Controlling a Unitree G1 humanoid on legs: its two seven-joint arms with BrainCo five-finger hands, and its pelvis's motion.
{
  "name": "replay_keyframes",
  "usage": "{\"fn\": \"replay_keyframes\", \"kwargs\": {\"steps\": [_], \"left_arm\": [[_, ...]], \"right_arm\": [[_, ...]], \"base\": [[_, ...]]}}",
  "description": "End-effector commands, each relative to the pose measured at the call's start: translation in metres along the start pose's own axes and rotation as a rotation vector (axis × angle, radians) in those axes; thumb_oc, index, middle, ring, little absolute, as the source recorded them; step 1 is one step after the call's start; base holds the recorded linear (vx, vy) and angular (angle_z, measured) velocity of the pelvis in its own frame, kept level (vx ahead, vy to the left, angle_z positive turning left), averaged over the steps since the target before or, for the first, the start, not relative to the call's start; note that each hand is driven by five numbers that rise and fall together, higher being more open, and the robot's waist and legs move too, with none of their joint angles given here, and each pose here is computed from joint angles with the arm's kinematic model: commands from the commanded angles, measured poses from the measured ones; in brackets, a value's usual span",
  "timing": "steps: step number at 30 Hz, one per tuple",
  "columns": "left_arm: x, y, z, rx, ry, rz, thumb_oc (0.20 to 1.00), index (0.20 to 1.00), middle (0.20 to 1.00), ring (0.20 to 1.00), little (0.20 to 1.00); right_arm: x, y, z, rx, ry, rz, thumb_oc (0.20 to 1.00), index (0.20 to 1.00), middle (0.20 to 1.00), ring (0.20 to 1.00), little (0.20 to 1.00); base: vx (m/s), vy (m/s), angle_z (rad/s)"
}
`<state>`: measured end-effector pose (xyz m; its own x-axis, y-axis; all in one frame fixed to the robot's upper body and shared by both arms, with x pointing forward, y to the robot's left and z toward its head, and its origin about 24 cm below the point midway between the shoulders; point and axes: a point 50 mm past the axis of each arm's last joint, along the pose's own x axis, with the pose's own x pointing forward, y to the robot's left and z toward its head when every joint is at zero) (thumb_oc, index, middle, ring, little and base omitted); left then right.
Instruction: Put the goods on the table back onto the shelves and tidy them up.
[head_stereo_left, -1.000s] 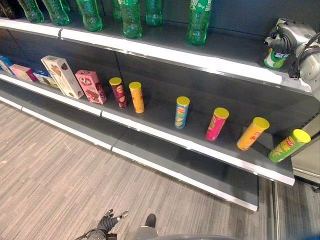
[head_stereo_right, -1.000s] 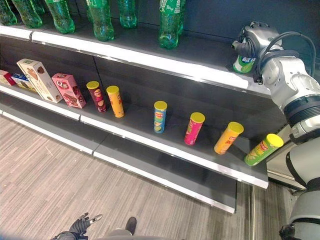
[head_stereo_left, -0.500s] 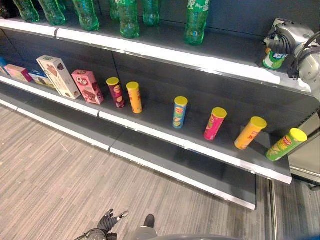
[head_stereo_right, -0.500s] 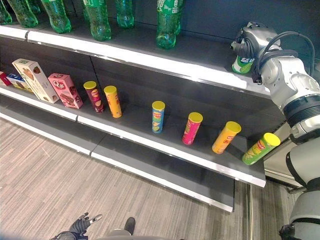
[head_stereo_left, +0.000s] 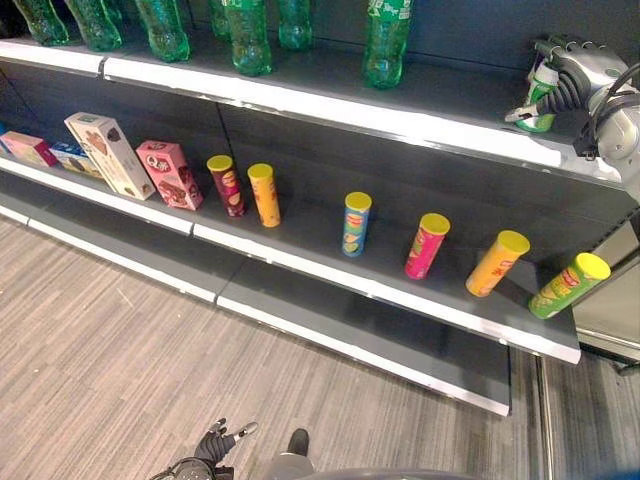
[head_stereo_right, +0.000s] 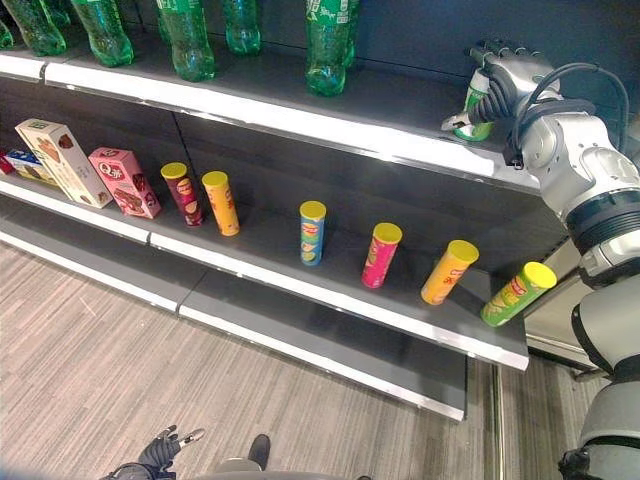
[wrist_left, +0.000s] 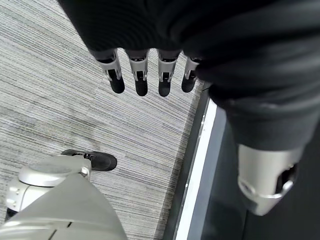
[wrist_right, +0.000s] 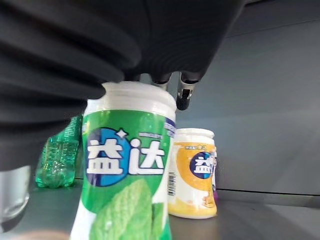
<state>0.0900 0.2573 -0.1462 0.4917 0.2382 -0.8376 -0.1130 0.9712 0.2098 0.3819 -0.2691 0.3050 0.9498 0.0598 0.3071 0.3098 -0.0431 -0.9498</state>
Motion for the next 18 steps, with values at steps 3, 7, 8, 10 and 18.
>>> {"fn": "replay_keyframes", "kwargs": {"steps": [3, 7, 8, 10, 18], "left_arm": [[0.0063, 0.0169, 0.028, 0.019, -0.078, 0.045, 1.0, 1.0, 1.0, 1.0, 1.0], [0.0063, 0.0177, 0.0277, 0.023, -0.075, 0.046, 1.0, 1.0, 1.0, 1.0, 1.0], [0.0063, 0.0177, 0.0277, 0.023, -0.075, 0.046, 1.0, 1.0, 1.0, 1.0, 1.0], [0.006, 0.0193, 0.024, 0.024, -0.058, 0.054, 1.0, 1.0, 1.0, 1.0, 1.0], [0.0064, 0.0223, 0.0207, 0.025, -0.035, 0.073, 1.0, 1.0, 1.0, 1.0, 1.0]], "right_arm": [[0.0062, -0.0305, 0.0001, -0.029, 0.015, -0.076, 1.0, 1.0, 1.0, 1.0, 1.0], [0.0066, -0.0305, 0.0014, -0.036, 0.01, -0.072, 1.0, 1.0, 1.0, 1.0, 1.0], [0.0066, -0.0304, 0.0014, -0.036, 0.01, -0.072, 1.0, 1.0, 1.0, 1.0, 1.0], [0.0065, -0.0298, 0.0016, -0.037, 0.009, -0.07, 1.0, 1.0, 1.0, 1.0, 1.0], [0.007, -0.0302, 0.0081, -0.018, -0.018, -0.083, 1.0, 1.0, 1.0, 1.0, 1.0]], "base": [[0.0, 0.0, 0.0], [-0.02, 0.012, -0.04], [-0.02, 0.017, -0.05], [-0.01, 0.01, -0.06], [-0.01, 0.004, -0.04]]}}
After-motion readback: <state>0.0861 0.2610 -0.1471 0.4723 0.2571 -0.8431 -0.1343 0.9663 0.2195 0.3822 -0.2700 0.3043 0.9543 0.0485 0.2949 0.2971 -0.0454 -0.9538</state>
